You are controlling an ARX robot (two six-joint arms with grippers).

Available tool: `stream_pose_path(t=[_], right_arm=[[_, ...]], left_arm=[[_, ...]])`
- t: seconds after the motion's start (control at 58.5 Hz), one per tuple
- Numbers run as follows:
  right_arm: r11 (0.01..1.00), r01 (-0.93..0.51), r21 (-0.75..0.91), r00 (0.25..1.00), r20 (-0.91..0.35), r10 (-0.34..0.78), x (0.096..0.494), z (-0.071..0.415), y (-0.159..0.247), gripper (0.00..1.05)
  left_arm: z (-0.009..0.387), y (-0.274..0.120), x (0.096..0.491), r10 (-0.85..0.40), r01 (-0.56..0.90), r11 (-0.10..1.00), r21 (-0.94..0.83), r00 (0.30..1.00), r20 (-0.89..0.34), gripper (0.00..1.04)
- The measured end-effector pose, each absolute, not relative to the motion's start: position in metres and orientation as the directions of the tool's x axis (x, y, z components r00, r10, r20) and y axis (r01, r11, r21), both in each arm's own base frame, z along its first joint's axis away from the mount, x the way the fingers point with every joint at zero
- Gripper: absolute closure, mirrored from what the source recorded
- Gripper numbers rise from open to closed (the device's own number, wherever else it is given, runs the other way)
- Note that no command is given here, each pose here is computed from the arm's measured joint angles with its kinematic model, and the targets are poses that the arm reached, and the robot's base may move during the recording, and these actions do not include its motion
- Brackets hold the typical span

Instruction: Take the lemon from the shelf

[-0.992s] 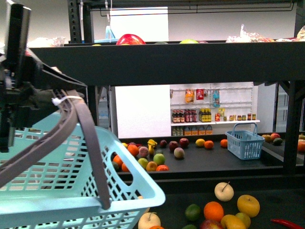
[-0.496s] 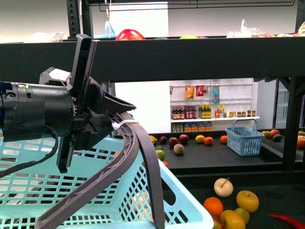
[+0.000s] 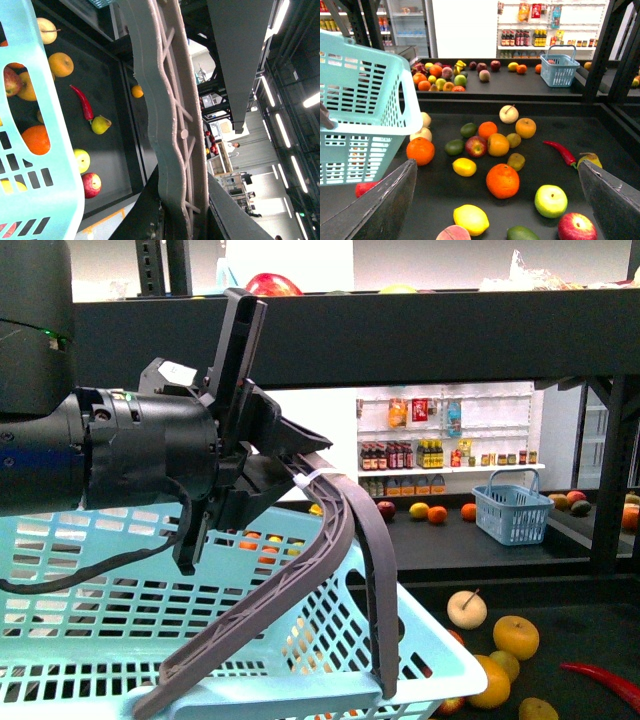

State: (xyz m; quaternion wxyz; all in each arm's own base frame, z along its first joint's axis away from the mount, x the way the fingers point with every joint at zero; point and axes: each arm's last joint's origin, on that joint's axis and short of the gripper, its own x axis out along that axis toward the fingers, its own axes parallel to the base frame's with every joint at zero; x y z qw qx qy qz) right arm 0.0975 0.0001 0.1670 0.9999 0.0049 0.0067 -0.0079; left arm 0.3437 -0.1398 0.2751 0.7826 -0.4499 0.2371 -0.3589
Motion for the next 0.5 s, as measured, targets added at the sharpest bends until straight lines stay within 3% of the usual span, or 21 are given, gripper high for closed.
stream_pose_path(t=[0.068, 0.12, 0.274, 0.496], right_arm=[[0.981, 0.151, 0.123, 0.953, -0.280, -0.111, 0.104, 0.163, -0.004, 0.07], [0.973, 0.156, 0.167, 0.933, -0.347, -0.090, 0.111, 0.161, -0.007, 0.07], [0.962, 0.144, 0.233, 0.892, -0.452, -0.024, 0.147, 0.163, -0.026, 0.07], [0.989, 0.014, 0.147, 0.857, -0.511, 0.064, 0.229, 0.143, -0.055, 0.07]], left_arm=[[0.276, -0.141, 0.344, -0.777, 0.363, 0.346, -0.866, 0.628, -0.047, 0.94], [0.276, -0.141, 0.344, -0.776, 0.365, 0.348, -0.863, 0.629, -0.047, 0.94], [0.276, -0.141, 0.344, -0.775, 0.365, 0.350, -0.863, 0.630, -0.048, 0.94], [0.276, -0.142, 0.344, -0.777, 0.366, 0.350, -0.863, 0.628, -0.048, 0.94]])
